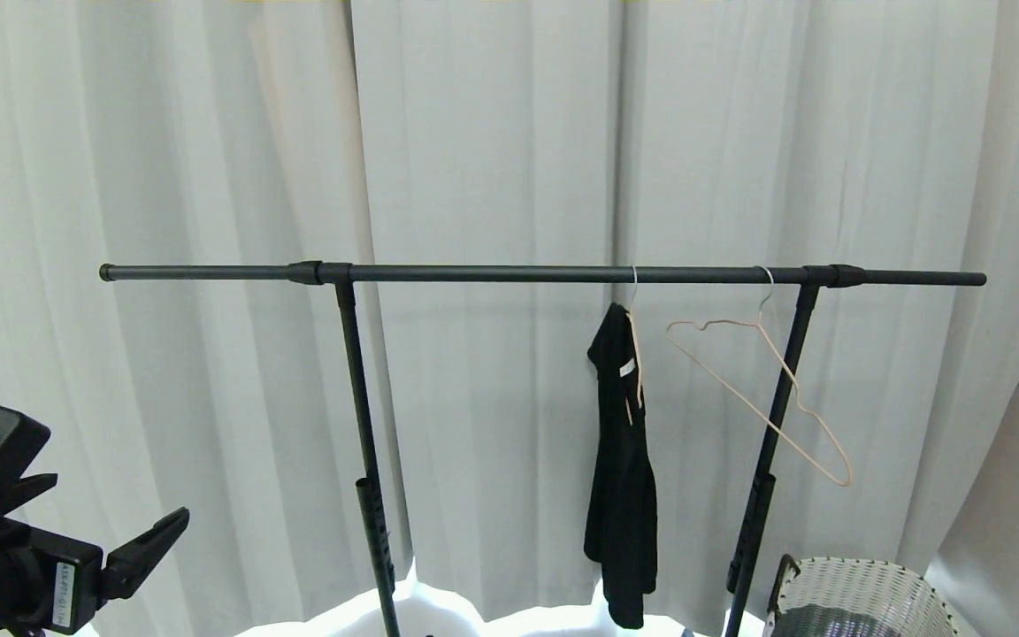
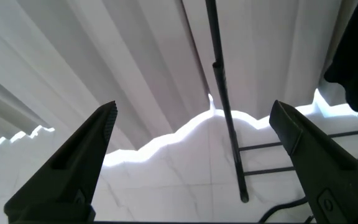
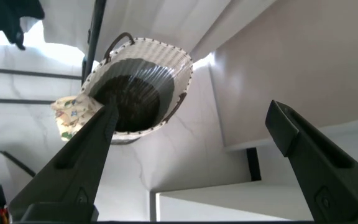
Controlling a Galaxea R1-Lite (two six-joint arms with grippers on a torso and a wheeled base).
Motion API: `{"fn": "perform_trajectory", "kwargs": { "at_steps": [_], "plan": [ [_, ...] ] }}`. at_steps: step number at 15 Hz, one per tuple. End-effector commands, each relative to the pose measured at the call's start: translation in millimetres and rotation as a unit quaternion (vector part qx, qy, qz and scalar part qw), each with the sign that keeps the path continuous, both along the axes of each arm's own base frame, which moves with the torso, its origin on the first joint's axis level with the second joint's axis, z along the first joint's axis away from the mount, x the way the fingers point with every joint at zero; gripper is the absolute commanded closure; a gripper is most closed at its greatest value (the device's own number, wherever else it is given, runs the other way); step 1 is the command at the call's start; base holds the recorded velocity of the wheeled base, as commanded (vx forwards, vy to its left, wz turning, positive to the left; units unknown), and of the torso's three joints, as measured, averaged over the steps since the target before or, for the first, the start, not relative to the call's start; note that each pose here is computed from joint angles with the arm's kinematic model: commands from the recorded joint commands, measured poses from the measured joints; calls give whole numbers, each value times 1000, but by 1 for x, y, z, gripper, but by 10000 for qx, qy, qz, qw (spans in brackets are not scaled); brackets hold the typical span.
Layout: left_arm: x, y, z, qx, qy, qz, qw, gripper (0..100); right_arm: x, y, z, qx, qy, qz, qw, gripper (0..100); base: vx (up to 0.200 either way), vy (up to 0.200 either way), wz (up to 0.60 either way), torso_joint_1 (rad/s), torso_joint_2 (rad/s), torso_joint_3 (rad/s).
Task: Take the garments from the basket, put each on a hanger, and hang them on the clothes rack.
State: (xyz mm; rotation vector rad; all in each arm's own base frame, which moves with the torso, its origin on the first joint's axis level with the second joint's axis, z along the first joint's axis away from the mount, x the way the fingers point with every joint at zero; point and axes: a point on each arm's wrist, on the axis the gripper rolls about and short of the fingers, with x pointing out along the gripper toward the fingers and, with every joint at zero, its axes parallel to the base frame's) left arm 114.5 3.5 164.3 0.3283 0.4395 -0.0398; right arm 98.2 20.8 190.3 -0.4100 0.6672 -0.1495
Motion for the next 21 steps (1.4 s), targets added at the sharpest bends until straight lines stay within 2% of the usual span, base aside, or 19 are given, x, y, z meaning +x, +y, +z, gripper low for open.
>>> {"fn": "perform_trajectory", "kwargs": {
  "at_steps": [1, 6, 12, 21],
  "plan": [
    [-4, 0, -1, 2, -34, 15, 10000, 0, 0, 0, 0, -15, -17, 2, 10000, 0, 0, 0, 0, -71, 149, 80],
    [-6, 3, -5, 0, 20, 153, 9999, 0, 2, 0, 0, -30, -34, -6, 10000, 0, 0, 0, 0, -203, 456, 248],
    [-7, 3, -4, 47, -17, 101, 9999, 0, 1, -1, -6, -80, 87, -28, 9999, 0, 0, 0, 0, -228, 515, 289],
    [-9, 0, -4, 45, -56, -29, 10000, 0, 3, 0, -8, -161, 44, 51, 9998, 0, 0, 0, 0, -196, 483, 284]
  ]
}}
